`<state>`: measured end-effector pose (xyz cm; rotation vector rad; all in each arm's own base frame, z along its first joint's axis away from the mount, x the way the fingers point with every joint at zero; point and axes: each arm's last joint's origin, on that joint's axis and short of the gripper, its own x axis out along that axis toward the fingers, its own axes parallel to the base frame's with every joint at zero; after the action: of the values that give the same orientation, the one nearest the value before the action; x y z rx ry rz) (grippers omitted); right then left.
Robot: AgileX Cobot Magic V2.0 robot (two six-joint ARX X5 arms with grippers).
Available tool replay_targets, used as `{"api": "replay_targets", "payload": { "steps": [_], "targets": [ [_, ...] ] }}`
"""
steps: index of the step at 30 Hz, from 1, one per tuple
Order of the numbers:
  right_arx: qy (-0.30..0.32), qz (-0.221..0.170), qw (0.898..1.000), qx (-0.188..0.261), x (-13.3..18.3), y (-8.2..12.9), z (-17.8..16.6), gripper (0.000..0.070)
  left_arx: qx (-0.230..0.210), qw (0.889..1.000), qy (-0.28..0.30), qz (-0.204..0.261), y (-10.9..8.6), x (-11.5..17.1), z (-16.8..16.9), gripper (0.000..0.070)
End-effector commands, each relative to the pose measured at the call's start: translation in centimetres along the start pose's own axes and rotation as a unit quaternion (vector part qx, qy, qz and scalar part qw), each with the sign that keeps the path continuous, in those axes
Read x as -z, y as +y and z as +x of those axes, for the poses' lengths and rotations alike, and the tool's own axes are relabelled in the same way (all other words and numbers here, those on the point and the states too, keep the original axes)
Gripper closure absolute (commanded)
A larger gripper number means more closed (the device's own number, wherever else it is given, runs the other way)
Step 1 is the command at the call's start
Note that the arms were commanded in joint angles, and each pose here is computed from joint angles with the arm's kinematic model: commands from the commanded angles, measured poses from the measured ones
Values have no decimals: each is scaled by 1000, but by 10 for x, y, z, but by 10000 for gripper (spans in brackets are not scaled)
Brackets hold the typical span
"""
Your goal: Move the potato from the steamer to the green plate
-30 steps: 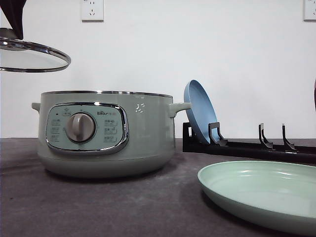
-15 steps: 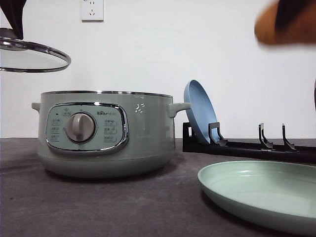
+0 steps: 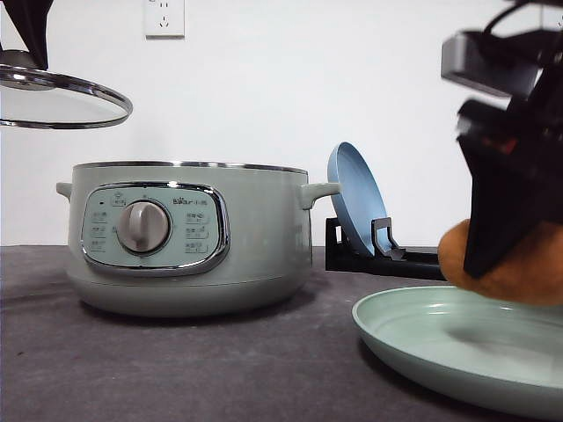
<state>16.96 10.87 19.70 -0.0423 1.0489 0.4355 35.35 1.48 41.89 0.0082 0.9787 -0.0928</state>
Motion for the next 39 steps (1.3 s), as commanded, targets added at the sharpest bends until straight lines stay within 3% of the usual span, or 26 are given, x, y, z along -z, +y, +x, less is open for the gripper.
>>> {"api": "replay_targets", "payload": {
  "steps": [1, 17, 19, 23, 25, 30, 35, 39],
  "targets": [
    [8, 5, 1000, 4, 0, -2, 7, 511, -1, 999, -36, 6, -2, -5, -12, 700],
    [42, 24, 999, 9, -1, -11, 32, 501, 0, 999, -36, 7, -3, -5, -12, 700],
    [41, 24, 999, 9, -2, -11, 32, 463, 0, 999, -36, 7, -3, -5, -12, 700],
    [36, 28, 999, 7, -4, -11, 30, 281, 0, 999, -36, 7, -3, -5, -12, 700],
    [26, 28, 999, 0, -9, -9, 25, 234, 0, 999, -36, 7, -3, -5, -12, 700],
    [-12, 23, 999, -32, -29, -1, -11, 197, -1, 999, -36, 7, -3, -5, -12, 700],
    [-56, 16, 997, -54, -47, 9, -73, 73, 0, 999, -36, 7, -3, -5, -12, 700],
    [-97, 7, 993, -62, -51, 14, -131, 70, -1, 999, -36, 7, -3, -5, -12, 700]
  ]
}}
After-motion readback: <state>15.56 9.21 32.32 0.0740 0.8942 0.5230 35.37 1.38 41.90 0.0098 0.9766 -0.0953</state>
